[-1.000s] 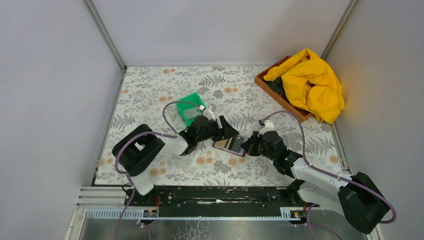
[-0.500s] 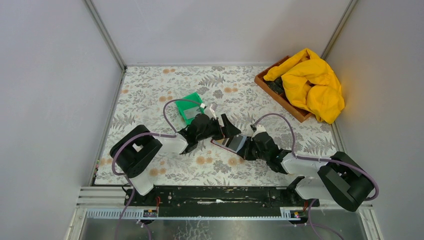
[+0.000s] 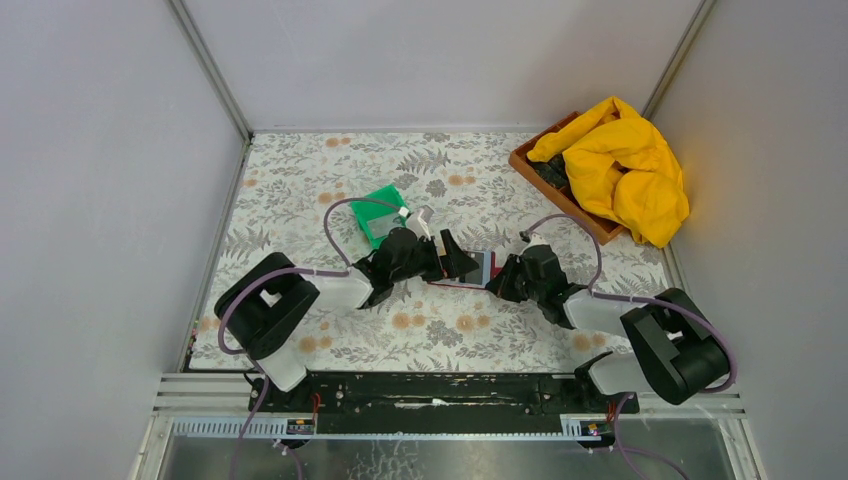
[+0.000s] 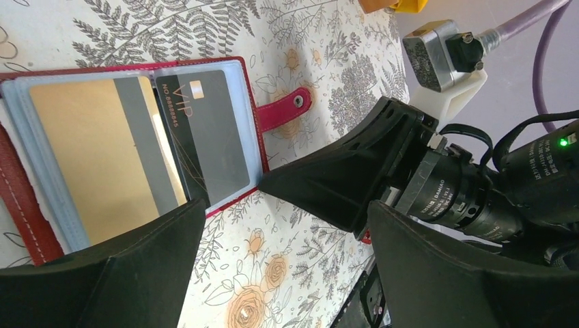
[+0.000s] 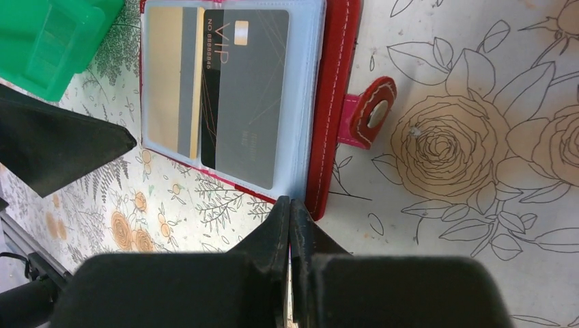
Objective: Take the credit cards out of the card holder
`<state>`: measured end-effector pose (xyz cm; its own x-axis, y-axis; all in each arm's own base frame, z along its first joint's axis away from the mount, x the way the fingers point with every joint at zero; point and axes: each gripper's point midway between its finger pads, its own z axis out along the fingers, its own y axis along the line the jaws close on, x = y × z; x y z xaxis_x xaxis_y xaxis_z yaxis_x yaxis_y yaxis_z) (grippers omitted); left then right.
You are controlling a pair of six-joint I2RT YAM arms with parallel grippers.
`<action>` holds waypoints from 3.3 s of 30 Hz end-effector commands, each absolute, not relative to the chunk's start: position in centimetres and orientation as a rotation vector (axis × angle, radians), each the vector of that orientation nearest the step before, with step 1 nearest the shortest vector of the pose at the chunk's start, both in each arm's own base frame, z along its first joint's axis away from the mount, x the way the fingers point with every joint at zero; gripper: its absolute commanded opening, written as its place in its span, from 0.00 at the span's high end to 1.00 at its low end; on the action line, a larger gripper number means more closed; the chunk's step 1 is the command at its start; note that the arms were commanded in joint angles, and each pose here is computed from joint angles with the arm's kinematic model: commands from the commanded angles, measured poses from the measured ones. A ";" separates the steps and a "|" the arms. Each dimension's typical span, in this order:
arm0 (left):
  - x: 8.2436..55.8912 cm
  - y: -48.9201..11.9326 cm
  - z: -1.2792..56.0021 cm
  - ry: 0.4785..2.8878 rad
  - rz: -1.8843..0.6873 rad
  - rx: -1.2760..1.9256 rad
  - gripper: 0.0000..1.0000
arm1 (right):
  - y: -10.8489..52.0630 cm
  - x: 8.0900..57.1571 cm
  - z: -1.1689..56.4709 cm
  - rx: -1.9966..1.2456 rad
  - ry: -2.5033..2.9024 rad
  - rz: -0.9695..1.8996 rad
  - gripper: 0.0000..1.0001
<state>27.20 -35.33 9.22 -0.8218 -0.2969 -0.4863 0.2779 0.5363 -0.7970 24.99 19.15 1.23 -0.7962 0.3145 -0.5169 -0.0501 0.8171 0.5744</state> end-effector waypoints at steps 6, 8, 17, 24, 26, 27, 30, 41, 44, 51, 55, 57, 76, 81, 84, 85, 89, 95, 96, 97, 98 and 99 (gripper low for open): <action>28.4 -35.9 9.7 2.126 -1.357 -0.013 0.07 | 19.4 26.0 4.3 0.100 2.299 0.785 1.00; 28.8 -36.3 9.9 2.108 -1.399 -0.008 0.08 | 19.5 26.7 5.1 0.088 2.273 0.783 1.00; 31.9 -37.4 8.0 2.129 -1.429 -0.014 0.10 | 21.4 29.7 5.8 0.064 2.263 0.812 1.00; 32.1 -37.0 6.6 2.178 -1.371 0.006 0.11 | 21.0 30.3 4.5 0.084 2.284 0.773 1.00; 32.1 -36.7 6.4 2.185 -1.346 0.009 0.10 | 20.7 30.2 4.0 0.092 2.295 0.763 1.00; 32.0 -36.5 6.3 2.192 -1.337 0.011 0.11 | 20.6 30.2 3.8 0.091 2.301 0.758 1.00; 31.8 -36.4 6.1 2.200 -1.331 0.012 0.11 | 20.6 30.0 3.0 0.084 2.324 0.754 1.00; 31.2 -35.7 7.6 2.187 -1.315 0.030 0.11 | 20.1 29.5 1.1 0.110 2.389 0.713 1.00; 31.0 -35.4 7.1 2.201 -1.295 0.028 0.10 | 19.7 29.5 0.8 0.131 2.398 0.691 1.00; 30.7 -34.9 4.0 2.279 -1.233 0.014 0.10 | 19.5 29.1 0.5 0.150 2.405 0.700 1.00; 30.3 -35.2 2.6 2.311 -1.259 0.021 0.10 | 19.5 28.8 0.3 0.152 2.412 0.710 1.00; 30.1 -35.5 1.8 2.328 -1.277 0.015 0.10 | 19.5 28.7 0.3 0.151 2.413 0.713 1.00; 28.5 -37.8 4.7 2.210 -1.624 -0.005 0.16 | 19.7 28.3 -0.5 0.167 2.429 0.755 1.00; 28.0 -38.3 6.1 2.163 -1.710 -0.003 0.17 | 19.7 28.3 -0.6 0.173 2.432 0.760 1.00; 28.0 -38.2 5.9 2.174 -1.691 0.006 0.17 | 19.6 28.3 -0.6 0.174 2.431 0.759 1.00; 28.0 -38.2 5.7 2.181 -1.680 0.010 0.17 | 19.6 28.3 -0.6 0.177 2.431 0.760 1.00; 28.2 -38.0 4.0 2.245 -1.591 0.019 0.17 | 19.5 28.2 -0.6 0.181 2.430 0.761 1.00; 28.5 -37.7 2.9 2.278 -1.513 0.017 0.17 | 18.8 28.5 1.1 0.180 2.375 0.731 1.00; 28.5 -37.7 2.9 2.279 -1.505 0.017 0.17 | 18.6 28.5 1.4 0.178 2.368 0.720 1.00; 28.5 -37.7 2.7 2.283 -1.501 0.017 0.17 | 18.4 28.5 1.6 0.177 2.364 0.710 1.00; 28.6 -37.6 2.7 2.283 -1.498 0.017 0.17 | 18.3 28.4 1.7 0.176 2.361 0.704 1.00; 28.5 -37.6 2.6 2.286 -1.493 0.017 0.17 | 18.1 28.3 1.8 0.178 2.359 0.700 1.00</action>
